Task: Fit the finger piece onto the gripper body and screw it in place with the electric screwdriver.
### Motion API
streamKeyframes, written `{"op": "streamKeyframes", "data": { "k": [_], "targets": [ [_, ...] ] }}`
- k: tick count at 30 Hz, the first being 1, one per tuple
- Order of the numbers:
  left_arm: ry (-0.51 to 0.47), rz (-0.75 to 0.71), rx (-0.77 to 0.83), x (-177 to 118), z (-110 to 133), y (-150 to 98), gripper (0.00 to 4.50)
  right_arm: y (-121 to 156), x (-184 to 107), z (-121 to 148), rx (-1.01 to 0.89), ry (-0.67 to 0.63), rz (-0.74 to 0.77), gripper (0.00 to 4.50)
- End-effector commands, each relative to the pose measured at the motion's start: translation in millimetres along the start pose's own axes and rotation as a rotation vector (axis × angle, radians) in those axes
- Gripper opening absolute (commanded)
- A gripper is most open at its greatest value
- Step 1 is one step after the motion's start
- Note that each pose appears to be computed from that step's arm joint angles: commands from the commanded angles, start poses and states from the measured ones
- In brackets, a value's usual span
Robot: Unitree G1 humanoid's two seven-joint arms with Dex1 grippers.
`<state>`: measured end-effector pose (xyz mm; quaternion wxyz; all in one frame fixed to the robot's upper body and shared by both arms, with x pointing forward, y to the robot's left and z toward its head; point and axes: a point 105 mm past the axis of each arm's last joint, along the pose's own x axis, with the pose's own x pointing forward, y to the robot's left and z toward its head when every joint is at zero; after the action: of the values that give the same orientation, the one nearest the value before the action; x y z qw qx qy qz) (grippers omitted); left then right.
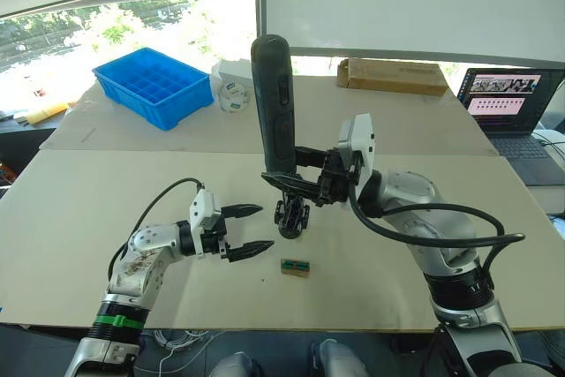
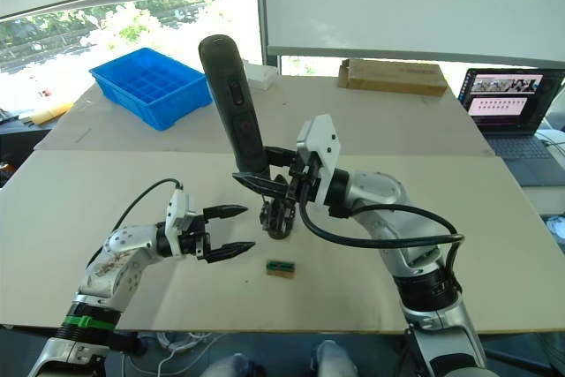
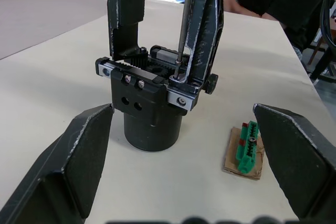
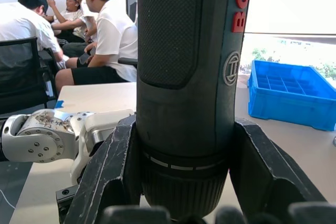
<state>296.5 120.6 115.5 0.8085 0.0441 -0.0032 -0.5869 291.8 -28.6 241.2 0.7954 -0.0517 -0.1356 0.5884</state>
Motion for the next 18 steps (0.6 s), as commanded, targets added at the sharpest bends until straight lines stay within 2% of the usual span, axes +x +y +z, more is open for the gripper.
{"op": "streamKeyframes", "data": {
  "k": [1, 18],
  "targets": [
    [-0.012, -0.003, 0.035, 1.0, 5.2, -1.6, 4.5, 0.3, -0.2, 11.0, -0.041, -0.035, -0.002, 1.91],
    [0.004, 0.015, 0.035, 3.8, 1.9, 0.5, 4.5, -1.6, 2.6, 10.4, -0.036, -0.042, -0.006, 1.91]
  ]
}}
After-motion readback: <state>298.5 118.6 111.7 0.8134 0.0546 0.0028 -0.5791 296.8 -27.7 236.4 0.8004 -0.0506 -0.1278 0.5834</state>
